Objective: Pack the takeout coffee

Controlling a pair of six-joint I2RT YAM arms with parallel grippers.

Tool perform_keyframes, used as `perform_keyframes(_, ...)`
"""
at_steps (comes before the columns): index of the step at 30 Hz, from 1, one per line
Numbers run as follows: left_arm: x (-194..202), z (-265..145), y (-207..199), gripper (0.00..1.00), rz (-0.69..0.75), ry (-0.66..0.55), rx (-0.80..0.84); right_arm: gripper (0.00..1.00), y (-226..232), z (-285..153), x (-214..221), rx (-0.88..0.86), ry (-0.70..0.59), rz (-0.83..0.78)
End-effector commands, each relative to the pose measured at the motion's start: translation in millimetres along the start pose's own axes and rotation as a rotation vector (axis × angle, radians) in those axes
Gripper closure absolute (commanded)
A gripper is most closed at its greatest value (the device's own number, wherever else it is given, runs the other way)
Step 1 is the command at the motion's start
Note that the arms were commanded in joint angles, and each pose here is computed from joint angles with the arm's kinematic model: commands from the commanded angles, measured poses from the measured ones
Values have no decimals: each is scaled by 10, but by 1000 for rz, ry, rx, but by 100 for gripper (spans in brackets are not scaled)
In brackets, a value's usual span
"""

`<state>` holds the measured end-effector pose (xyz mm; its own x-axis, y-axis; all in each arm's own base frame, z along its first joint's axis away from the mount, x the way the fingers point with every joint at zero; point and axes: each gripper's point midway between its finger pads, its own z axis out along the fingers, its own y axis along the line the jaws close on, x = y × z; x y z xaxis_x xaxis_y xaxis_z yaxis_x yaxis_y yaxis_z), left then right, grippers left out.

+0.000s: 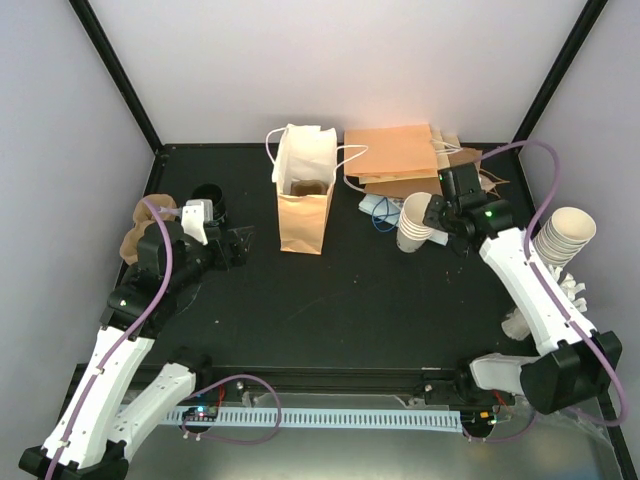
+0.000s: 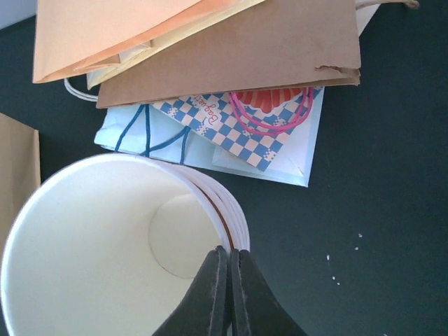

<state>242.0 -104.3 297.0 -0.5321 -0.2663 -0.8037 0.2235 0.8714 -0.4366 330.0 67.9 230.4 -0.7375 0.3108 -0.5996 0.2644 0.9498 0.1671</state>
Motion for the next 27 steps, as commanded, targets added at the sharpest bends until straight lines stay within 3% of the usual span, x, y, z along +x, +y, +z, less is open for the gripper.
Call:
perform_keyframes(1,-85,-76,-90,1,19,-15,32,99,32,-73,-110,-62,-99,32)
perform_keyframes(4,-90,-83,-108,1,18,-9,38,99,-36,-215,-108,-3,-31,48)
perform_keyframes(7,-86,-83,-104,1,18,-11,37,97,-35,-114,-106,-19,-81,23)
perform_keyframes(10,-92,-85,-122,1,16,-7,44,99,-31,-187,-66,13,14,17)
perform_keyframes(14,-98,-82,-129,1,13,-13,49,99,-29,-24,-25,-4,-24,19)
perform_keyframes(17,-107,-93,-146,1,9,-7,53,99,-26,-107,10,5,34,30)
perform_keyframes(21,-109,-110,-141,1,15,-13,51,99,-79,-165,-63,9,-34,45)
perform_keyframes(27,-115,-139,-135,1,18,-14,43,99,1,-591,-380,-46,-128,25)
